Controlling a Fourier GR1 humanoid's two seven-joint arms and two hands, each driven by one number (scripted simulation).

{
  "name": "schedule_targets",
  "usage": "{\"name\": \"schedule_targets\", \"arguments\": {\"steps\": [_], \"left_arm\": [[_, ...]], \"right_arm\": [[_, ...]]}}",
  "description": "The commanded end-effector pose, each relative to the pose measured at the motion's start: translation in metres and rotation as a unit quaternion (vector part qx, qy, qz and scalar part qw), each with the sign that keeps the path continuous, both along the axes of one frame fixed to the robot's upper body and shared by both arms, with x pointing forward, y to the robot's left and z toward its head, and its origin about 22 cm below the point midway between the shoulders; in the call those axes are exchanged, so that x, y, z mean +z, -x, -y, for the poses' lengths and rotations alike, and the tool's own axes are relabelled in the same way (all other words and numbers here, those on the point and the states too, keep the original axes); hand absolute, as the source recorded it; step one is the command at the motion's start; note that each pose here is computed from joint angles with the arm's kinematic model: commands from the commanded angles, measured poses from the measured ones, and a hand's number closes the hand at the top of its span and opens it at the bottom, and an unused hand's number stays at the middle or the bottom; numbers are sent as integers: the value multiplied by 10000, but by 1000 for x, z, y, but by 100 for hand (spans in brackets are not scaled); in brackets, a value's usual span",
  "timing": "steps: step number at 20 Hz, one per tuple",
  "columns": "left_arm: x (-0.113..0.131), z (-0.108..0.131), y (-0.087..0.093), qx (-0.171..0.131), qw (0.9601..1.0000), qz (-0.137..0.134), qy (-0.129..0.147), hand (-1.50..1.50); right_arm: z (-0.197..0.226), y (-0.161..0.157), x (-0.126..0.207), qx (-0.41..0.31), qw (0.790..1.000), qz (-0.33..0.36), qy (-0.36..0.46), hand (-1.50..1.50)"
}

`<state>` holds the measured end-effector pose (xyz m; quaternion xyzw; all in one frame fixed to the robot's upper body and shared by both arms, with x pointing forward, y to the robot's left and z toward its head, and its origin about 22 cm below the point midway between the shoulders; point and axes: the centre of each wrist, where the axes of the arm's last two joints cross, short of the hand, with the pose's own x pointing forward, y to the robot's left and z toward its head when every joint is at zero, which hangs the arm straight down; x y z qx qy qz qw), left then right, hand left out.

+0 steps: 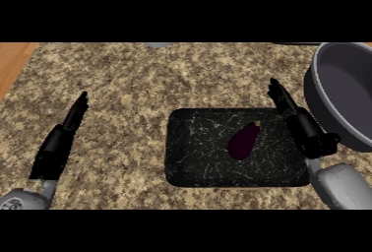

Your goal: Pick the eggplant from the tray and place it in the pot

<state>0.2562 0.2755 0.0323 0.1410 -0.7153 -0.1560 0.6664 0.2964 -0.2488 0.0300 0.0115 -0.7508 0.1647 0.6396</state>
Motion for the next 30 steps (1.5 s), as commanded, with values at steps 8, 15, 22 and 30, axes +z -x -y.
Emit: {"name": "schedule_targets", "arguments": {"steps": [8, 15, 22, 30], "left_arm": [[35, 6, -24, 739, 9847, 202, 1563, 0], [58, -14, -30, 925, 9816, 112, 1664, 0], [41, -1, -24, 917, 9811, 12, 1704, 0], [48, 1, -27, 752, 9823, 87, 1714, 0]], "right_arm": [[135, 15, -18, -2702, 9179, -518, 2859, 150], [63, 21, -25, -2977, 9443, 679, 1232, -150], [78, 4, 52, -2106, 9555, -353, 2034, -150], [27, -13, 78, -779, 9173, -1912, 3404, -150]]}}
